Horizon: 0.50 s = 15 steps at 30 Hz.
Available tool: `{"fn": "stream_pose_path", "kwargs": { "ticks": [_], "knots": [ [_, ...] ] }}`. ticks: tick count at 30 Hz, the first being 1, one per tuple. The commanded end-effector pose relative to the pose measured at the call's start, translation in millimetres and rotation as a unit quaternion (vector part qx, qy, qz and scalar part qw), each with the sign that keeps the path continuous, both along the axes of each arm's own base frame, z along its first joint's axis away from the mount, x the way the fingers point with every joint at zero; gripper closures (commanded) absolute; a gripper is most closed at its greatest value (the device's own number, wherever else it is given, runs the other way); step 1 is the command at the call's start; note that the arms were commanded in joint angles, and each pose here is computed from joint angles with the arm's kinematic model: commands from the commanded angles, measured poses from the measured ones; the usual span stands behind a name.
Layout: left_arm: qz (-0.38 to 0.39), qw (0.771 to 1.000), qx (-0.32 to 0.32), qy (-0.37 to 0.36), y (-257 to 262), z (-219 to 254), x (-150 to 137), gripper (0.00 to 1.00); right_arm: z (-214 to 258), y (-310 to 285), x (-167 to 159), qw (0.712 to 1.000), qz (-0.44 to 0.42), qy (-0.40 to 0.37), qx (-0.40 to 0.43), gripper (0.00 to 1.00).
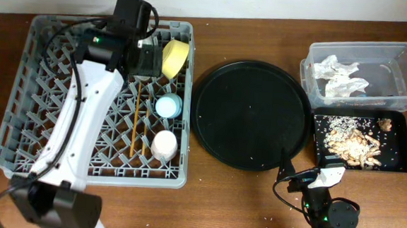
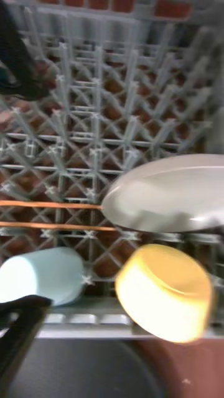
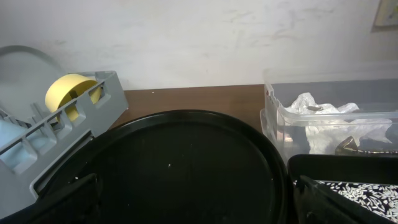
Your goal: Sort waste into correct bins and load items into the dishwasher rack
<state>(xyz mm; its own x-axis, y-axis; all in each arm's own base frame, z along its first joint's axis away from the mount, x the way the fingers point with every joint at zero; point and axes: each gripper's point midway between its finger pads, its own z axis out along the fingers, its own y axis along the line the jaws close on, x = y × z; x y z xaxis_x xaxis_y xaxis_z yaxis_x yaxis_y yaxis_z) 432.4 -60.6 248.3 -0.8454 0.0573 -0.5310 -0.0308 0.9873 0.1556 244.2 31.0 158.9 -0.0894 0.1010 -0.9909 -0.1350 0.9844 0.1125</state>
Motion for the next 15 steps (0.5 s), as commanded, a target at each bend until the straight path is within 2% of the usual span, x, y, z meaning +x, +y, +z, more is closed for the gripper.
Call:
{"fn": "stream_pose_path", "kwargs": {
  "ticks": [1,5,9,12,15],
  "knots": [
    [-0.043,0.994,-0.026,-0.095,-1,38,-8,0.0,-2,0,0,1.0,-0.001,0.0,0.001,0.02],
    [-0.034,0.978,-0.058,-0.199,18,50,-27,0.0,-2,0,0,1.0,-0.001,0.0,0.001,0.01],
    [-0.015,0.97,-0.063,-0.236,43,30,-79,0.0,-2,0,0,1.0,-0.001,0.001,0.001,0.01],
    [-0.066,0.965,-0.052,-0.247,47,1,-128,0.0,-2,0,0,1.0,-0.001,0.001,0.001,0.01],
    [-0.077,0.954,-0.042,-0.288,52,-16,-159,0.0,-2,0,0,1.0,-0.001,0.0,0.001,0.01]
  ]
}}
